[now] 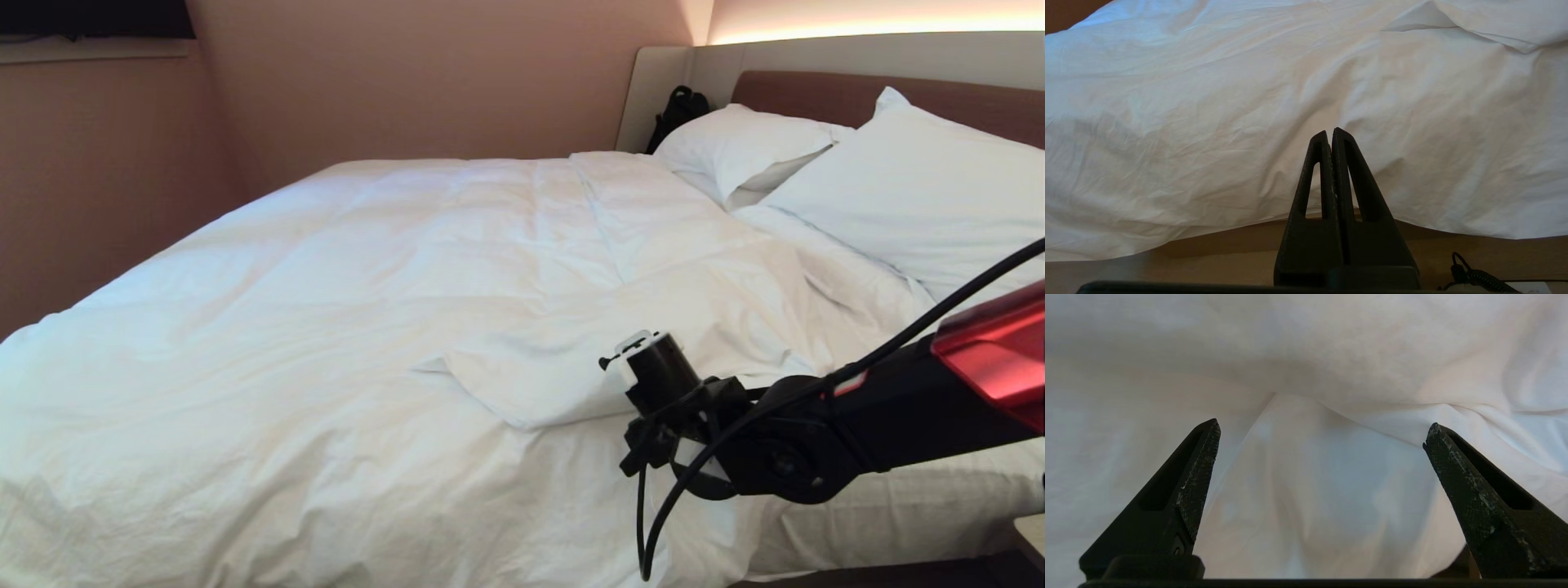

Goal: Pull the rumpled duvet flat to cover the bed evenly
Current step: Flatten the corners of the folded blanket

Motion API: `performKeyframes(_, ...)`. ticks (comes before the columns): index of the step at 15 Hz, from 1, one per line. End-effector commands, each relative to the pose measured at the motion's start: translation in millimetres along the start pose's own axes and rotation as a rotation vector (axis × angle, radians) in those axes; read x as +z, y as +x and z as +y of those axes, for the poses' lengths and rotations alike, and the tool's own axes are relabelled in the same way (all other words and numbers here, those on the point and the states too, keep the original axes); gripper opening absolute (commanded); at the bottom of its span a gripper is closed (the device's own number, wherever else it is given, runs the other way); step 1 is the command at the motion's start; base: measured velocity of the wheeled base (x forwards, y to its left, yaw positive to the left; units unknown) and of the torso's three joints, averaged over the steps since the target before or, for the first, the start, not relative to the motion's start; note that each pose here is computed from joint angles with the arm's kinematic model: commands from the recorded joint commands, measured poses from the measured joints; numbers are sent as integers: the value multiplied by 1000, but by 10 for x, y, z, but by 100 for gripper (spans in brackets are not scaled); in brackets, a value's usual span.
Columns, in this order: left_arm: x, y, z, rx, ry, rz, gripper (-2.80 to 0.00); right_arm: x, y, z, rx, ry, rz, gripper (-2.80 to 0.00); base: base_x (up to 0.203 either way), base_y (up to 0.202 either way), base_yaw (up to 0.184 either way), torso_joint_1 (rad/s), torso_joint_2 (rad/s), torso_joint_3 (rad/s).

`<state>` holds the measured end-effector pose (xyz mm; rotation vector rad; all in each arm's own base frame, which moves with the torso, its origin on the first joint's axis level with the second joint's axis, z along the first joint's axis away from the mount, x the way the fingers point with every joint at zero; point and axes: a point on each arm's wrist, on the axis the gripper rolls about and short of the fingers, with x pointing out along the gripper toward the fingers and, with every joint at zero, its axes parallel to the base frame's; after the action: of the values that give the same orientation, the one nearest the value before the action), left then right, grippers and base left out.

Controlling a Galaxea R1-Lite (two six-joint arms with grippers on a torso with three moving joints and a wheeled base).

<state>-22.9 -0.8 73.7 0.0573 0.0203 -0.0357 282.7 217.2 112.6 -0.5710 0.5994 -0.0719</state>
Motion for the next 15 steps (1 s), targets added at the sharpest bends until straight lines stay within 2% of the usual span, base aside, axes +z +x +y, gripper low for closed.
performKeyframes(1,-1,0,0,0,1,0,-280,10,-49,-14,-42,-5,-8,0,0,0,0,0,0,0)
performKeyframes(8,-1,0,0,0,1,0,-280,-53,173,15,-99,-40,41,0,0,0,0,0,0,0)
performKeyframes(12,-1,0,0,0,1,0,-280,-78,241,50,-102,-48,55,0,0,0,0,0,0,0)
performKeyframes(15,-1,0,0,0,1,0,-280,-55,275,63,-108,-35,24,0,0,0,0,0,0,0)
